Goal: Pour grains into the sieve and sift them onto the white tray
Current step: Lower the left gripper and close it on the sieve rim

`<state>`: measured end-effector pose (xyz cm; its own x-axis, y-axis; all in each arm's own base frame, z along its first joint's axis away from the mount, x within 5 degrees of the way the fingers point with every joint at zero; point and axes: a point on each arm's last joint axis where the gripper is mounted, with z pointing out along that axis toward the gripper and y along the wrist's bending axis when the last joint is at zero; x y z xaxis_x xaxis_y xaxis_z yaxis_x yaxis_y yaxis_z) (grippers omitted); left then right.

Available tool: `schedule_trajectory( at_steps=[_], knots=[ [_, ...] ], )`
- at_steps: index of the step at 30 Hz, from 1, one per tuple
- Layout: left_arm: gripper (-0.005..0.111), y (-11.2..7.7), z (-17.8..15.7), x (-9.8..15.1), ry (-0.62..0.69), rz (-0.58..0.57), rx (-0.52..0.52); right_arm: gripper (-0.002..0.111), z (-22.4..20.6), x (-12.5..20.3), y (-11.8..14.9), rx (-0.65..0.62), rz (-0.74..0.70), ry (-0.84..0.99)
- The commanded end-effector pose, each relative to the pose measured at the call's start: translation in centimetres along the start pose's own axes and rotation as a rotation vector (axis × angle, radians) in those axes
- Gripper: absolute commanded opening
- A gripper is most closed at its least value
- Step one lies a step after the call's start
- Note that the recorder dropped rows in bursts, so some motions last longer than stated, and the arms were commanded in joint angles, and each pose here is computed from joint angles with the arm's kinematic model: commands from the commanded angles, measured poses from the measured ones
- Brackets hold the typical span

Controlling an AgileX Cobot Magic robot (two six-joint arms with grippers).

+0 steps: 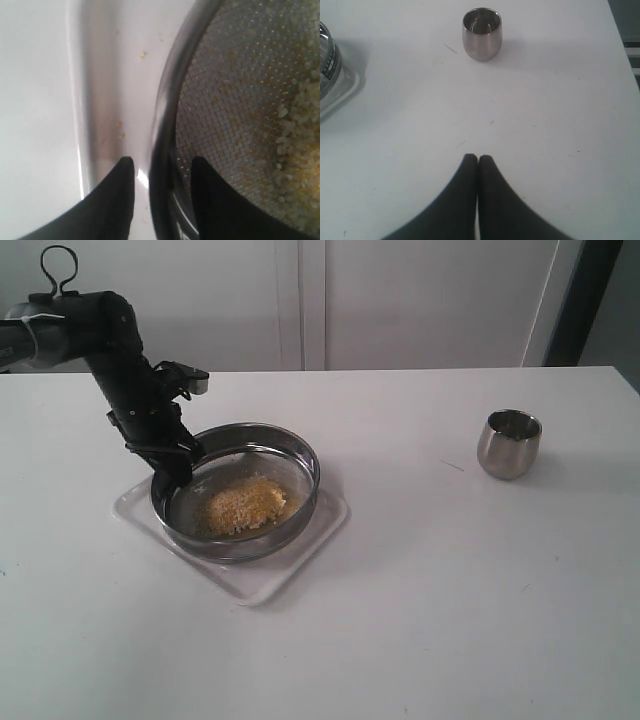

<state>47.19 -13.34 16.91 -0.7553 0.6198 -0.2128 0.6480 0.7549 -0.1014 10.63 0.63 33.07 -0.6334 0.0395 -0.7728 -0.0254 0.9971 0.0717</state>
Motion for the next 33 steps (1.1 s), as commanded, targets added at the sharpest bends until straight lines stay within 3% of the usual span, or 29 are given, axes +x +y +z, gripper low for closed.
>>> schedule_trajectory(
  at_steps=[1,4,9,33],
  knots=[
    [0.041,0.0,1.0,0.1,0.023,-0.014,0.022,0.0,-0.1,0.1,0.0,0.0,0.008,-0.008],
    [0.032,0.0,1.5,0.2,0.033,-0.025,0.034,0.0,-0.1,0.1,0.0,0.0,0.008,-0.008],
    [0.001,-0.1,1.6,0.4,0.053,-0.035,0.048,0.0,-0.1,0.1,0.0,0.0,0.008,-0.008],
    [0.0,-1.3,-3.7,0.2,0.015,-0.027,0.048,0.0,-0.1,0.1,0.0,0.0,0.008,-0.008]
  ],
)
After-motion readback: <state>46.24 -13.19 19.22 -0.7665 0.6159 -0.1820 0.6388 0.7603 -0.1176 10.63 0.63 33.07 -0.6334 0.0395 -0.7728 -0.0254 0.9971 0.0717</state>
